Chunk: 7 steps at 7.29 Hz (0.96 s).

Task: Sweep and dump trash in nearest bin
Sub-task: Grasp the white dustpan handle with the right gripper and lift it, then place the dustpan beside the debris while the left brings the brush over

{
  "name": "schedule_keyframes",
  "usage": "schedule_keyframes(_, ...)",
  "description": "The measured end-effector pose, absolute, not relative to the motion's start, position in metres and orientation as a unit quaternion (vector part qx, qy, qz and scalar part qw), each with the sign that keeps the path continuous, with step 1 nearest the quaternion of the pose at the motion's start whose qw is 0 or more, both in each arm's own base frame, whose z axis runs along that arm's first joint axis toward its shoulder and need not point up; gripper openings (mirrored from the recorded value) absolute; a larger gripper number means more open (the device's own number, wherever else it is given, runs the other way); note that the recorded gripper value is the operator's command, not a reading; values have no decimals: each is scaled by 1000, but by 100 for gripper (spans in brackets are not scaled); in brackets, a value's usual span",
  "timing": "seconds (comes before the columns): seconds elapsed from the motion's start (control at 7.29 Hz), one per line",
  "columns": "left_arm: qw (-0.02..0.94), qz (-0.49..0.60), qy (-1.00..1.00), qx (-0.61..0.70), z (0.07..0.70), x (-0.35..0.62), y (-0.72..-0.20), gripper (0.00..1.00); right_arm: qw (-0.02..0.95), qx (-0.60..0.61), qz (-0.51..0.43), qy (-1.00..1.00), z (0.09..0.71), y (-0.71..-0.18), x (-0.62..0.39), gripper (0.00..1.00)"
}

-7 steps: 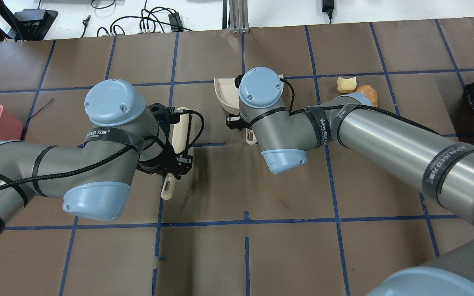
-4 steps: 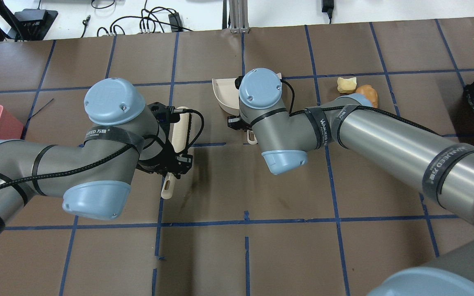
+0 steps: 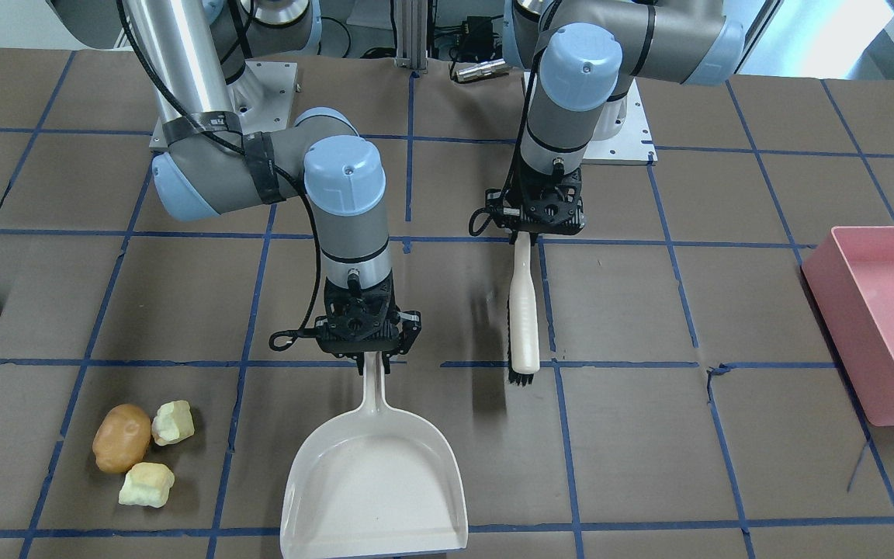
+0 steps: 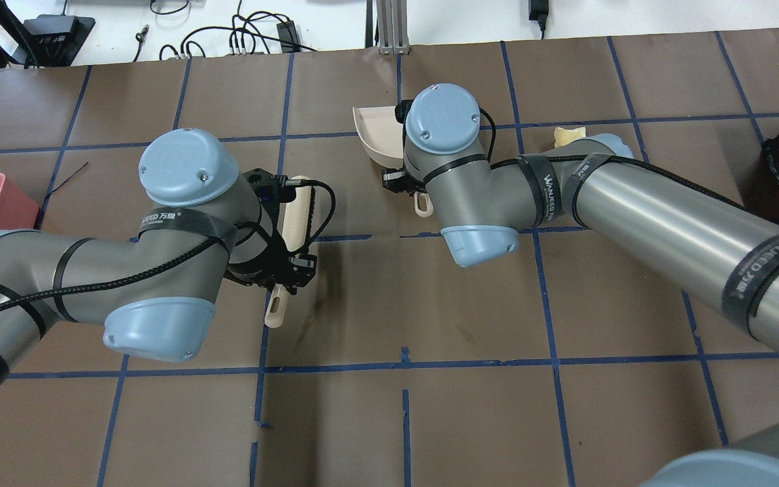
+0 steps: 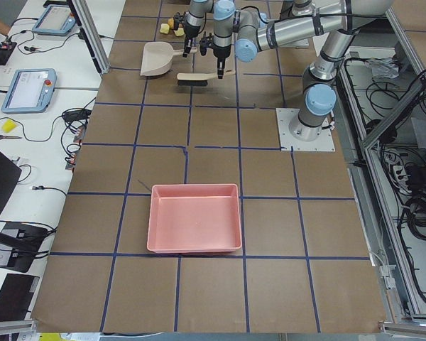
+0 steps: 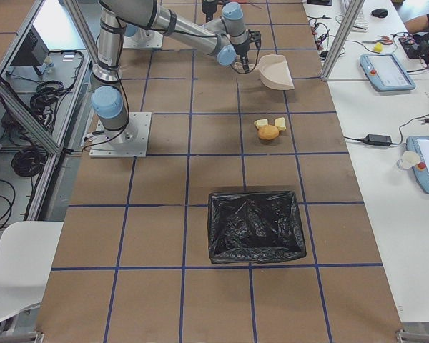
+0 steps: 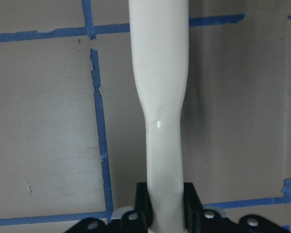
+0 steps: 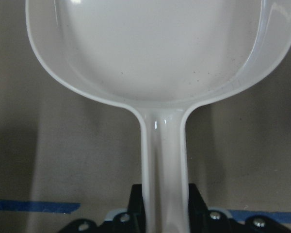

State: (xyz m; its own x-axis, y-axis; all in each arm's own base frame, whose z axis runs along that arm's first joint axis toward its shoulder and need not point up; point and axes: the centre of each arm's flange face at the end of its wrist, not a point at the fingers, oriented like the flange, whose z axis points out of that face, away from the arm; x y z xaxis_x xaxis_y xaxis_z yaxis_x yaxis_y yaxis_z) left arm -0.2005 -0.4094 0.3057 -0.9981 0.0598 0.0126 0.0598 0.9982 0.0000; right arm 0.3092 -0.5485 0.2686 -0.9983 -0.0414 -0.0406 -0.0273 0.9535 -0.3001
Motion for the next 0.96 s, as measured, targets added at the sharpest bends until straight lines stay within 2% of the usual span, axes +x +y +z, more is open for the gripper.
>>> schedule_keyframes(0.55,24,8,-999,-29,322,-209,-418,1,29,-72,-77,994,366,-599,132,0)
schedule_keyframes(0.96,33,12,-999,-41,326,-229,-418,1,14,-168,-23,985,426,-603,-26,0)
